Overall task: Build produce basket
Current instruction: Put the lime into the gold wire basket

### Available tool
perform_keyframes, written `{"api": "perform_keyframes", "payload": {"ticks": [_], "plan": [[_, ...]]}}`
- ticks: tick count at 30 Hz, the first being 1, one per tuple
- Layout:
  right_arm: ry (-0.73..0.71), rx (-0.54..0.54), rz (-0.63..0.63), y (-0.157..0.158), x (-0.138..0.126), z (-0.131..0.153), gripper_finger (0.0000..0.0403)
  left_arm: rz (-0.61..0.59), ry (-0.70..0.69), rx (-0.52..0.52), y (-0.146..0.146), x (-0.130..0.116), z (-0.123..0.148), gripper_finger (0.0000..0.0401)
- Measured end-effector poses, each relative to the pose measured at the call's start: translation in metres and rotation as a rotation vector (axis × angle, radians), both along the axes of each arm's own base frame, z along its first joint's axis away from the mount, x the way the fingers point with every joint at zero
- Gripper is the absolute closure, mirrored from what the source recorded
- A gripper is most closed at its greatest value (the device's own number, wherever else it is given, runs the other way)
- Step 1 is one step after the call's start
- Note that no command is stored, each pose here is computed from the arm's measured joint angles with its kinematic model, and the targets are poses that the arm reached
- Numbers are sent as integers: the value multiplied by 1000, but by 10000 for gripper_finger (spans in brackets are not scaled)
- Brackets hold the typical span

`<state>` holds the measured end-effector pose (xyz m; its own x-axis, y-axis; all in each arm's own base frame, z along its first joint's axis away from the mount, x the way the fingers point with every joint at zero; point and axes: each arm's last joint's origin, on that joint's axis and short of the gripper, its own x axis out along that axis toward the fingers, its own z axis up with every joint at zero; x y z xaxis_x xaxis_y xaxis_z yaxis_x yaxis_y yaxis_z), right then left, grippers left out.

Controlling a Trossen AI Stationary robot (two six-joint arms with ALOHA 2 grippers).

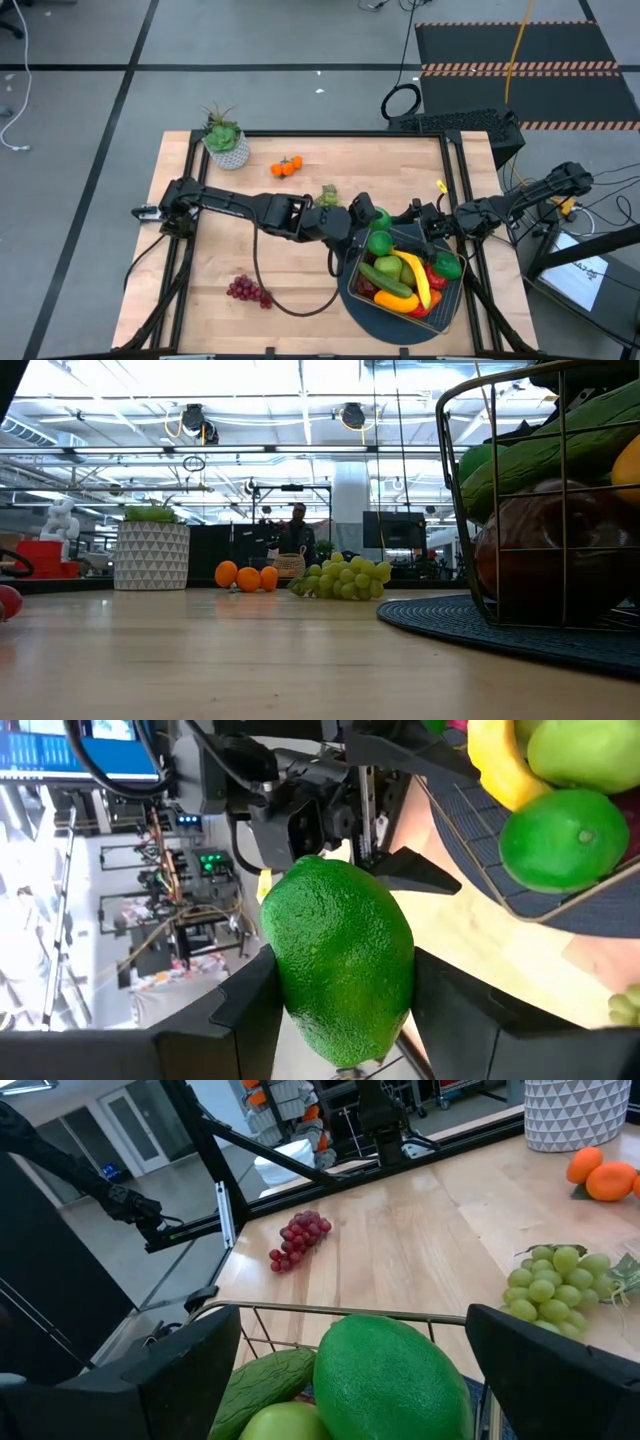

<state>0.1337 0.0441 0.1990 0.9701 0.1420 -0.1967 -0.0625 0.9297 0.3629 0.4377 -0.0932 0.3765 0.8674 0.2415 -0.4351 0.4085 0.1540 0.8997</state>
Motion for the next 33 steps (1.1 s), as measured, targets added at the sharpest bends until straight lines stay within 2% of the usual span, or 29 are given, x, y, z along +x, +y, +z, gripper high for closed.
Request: {"api": "perform_keyframes", "payload": {"ticks": [4,6,12,24,29,33], "plan": [[0,0,0,0,0,0,23,-7,2,5,0,0,0,206],[0,0,0,0,0,0,23,-2,-8,-48,-1,0,0,206],[-3,6,-32,-1,0,0,23,54,-49,-291,-3,0,0,206],[-92,31,-31,0,2,9,23,292,-154,-801,-11,-2,0,206],[-98,-1,-73,-2,2,10,23,362,-152,-1056,-13,-2,-1,206],[-107,-27,-92,-2,2,10,23,404,-145,-1198,-17,-2,-2,206]]}}
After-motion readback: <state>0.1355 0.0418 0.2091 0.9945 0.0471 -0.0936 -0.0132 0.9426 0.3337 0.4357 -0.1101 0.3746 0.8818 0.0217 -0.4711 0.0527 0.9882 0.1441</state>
